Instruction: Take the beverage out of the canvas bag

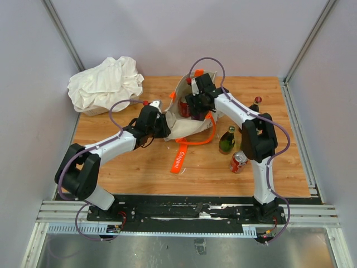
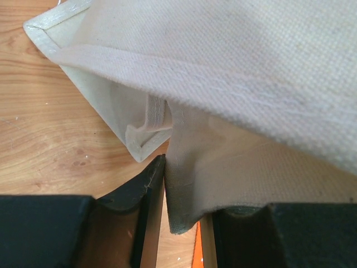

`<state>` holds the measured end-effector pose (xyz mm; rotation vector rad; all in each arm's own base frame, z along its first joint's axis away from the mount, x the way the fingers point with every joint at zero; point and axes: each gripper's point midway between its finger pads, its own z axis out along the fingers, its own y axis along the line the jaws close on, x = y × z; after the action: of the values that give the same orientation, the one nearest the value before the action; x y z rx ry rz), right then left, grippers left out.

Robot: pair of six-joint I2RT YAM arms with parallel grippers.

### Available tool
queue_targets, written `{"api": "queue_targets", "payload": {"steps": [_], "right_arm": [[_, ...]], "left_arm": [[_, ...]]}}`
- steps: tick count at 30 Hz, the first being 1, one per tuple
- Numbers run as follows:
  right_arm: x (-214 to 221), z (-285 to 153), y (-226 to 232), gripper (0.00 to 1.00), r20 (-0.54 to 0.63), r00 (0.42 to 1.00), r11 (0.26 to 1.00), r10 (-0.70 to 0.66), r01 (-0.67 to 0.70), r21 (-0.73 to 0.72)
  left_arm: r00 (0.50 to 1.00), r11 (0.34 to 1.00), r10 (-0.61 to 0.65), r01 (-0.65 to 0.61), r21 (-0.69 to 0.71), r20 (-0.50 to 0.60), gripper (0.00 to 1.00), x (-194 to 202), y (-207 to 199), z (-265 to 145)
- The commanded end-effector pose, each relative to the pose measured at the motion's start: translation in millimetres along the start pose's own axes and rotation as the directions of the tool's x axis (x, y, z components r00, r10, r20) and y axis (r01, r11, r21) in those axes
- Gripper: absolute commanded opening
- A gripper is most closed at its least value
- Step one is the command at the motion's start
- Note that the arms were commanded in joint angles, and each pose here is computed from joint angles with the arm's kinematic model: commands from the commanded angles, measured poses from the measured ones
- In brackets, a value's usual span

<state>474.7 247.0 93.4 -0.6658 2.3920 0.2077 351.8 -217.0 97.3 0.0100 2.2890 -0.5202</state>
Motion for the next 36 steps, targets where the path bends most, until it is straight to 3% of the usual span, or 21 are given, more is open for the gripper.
{"api": "queue_targets", "payload": {"steps": [1, 9, 16, 22, 27, 36], "right_arm": [[-59.4, -52.8, 28.4, 0.01, 0.194, 0.975, 0.994, -0.105, 0.11, -0.017], [-95.9, -148.0, 40.4, 0.01, 0.382, 0.912, 0.988, -0.151, 0.156, 0.019], [-88.8, -214.5, 56.3, 0.01, 0.454, 0.878, 0.985, -0.153, 0.173, -0.002], [-36.8, -257.7, 80.8, 0.07, 0.458, 0.869, 0.978, -0.188, 0.21, 0.002], [28.7, -266.8, 98.5, 0.01, 0.396, 0.898, 0.977, -0.192, 0.215, -0.013], [124.2, -227.7, 89.6, 0.01, 0.228, 0.971, 0.996, -0.078, 0.083, -0.013]], "left_arm": [[0.996, 0.999, 0.018, -0.022, -0.05, -0.091, 0.32, 23.3, 17.3, 8.5], [0.995, 0.999, 0.014, -0.017, -0.029, -0.095, 0.32, 25.1, 13.9, 10.7], [0.995, 1.0, 0.007, -0.008, -0.01, -0.099, 0.32, 27.0, 10.9, 8.3], [0.995, 1.0, 0.014, -0.015, -0.011, -0.103, 0.32, 28.8, 12.1, 7.1], [0.995, 1.0, 0.019, -0.019, 0.002, -0.096, 0.32, 24.6, 8.5, 5.8], [0.996, 1.0, 0.02, -0.021, -0.007, -0.091, 0.32, 23.7, 10.2, 1.7]]}}
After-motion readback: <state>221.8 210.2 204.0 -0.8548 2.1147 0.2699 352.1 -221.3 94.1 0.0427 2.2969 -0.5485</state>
